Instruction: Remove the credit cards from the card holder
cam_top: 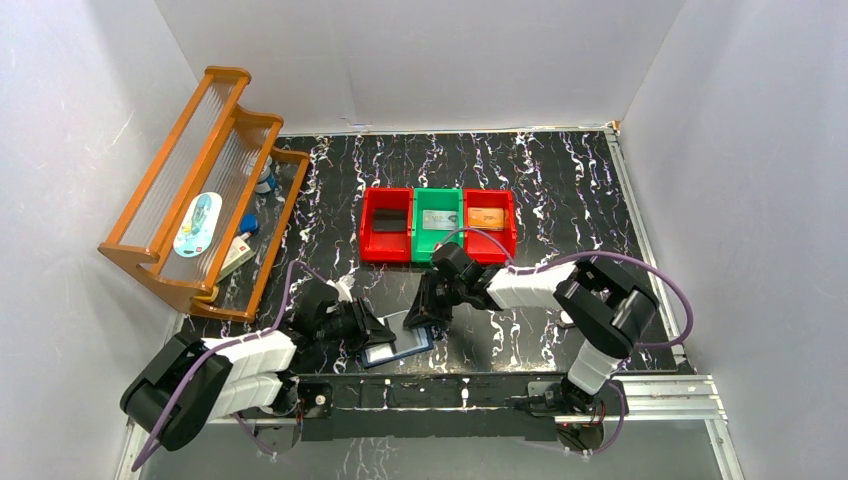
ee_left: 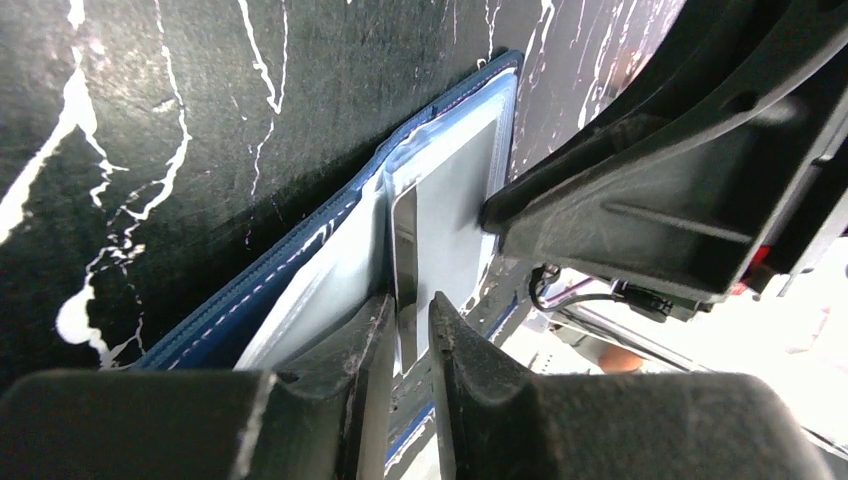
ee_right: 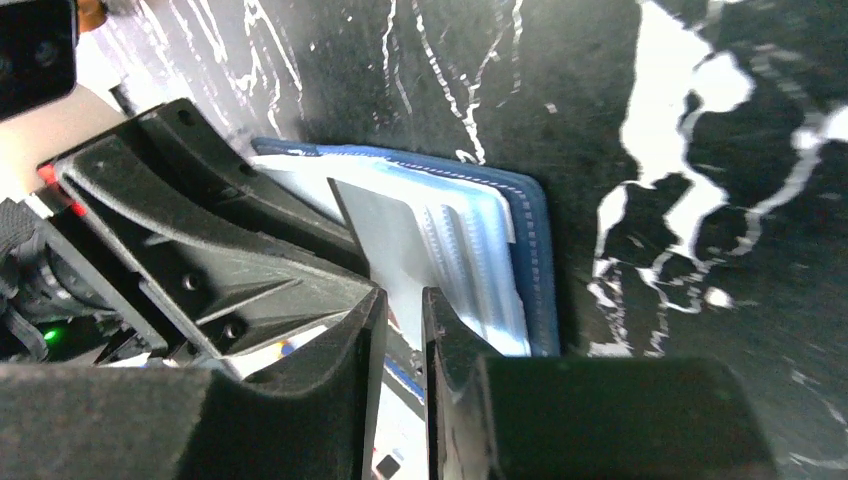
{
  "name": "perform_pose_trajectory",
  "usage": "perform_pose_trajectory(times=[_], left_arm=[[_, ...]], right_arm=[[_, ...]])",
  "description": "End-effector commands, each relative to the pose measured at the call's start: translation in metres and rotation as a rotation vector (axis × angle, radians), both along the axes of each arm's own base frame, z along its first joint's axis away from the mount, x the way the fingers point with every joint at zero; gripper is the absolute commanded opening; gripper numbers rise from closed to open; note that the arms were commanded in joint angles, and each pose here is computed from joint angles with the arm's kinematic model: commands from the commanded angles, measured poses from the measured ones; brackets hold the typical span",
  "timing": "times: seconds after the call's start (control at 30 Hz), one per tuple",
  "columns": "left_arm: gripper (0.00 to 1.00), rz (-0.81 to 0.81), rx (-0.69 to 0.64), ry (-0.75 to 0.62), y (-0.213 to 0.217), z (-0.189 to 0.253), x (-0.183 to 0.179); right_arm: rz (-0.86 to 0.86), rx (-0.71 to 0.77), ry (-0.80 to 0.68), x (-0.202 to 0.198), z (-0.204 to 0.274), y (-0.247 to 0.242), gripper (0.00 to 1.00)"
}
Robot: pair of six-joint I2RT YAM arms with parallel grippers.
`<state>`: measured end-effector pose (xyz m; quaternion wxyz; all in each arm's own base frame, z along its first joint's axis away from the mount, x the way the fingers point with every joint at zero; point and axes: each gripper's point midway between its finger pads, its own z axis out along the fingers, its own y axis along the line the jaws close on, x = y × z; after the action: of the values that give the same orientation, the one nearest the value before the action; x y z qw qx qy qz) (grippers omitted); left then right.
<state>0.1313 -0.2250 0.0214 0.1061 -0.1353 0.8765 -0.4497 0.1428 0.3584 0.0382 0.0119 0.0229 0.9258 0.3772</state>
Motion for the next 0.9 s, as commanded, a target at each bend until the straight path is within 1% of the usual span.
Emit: perform_pose_trajectory(times=[0.0, 0.1, 0.23, 0.33, 0.47, 0.6, 0.63, 0.8, 0.87], left_arm=[[0.19, 0.032, -0.070, -0.004, -0.004, 0.007, 0.005], [0.22, 0.052, -0.086, -0.002, -0.003, 0.008, 0.006], [0.23, 0.076, -0.084, 0.004, 0.001, 0.007, 0.007], [0.18, 0.091, -0.071, 0.009, 0.005, 0.004, 0.007], [0.01, 0.076, -0.056, -0.008, 0.005, 0.005, 0.009], [0.00, 0.059, -0.048, -0.018, 0.004, 0.007, 0.011], [0.00, 0.056, -0.041, -0.016, 0.004, 0.006, 0.011], [0.00, 0.053, 0.000, 0.006, 0.010, -0.002, 0.005], [0.00, 0.055, 0.005, 0.010, 0.011, -0.004, 0.004]], right_arm=[[0.031, 0.014, 0.090, -0.023, -0.019, 0.000, 0.28], [0.041, 0.033, 0.102, -0.027, -0.018, 0.001, 0.28], [0.035, 0.011, 0.123, -0.028, -0.028, -0.002, 0.27], [0.025, -0.002, 0.114, -0.027, -0.028, -0.004, 0.27], [0.029, -0.014, 0.096, -0.023, -0.025, -0.003, 0.28], [0.031, -0.026, 0.071, -0.017, -0.022, 0.000, 0.28], [0.030, -0.016, 0.045, -0.013, -0.012, 0.002, 0.29], [0.002, -0.069, -0.058, 0.008, 0.005, -0.004, 0.31], [-0.002, -0.079, -0.079, 0.013, 0.008, -0.005, 0.32]])
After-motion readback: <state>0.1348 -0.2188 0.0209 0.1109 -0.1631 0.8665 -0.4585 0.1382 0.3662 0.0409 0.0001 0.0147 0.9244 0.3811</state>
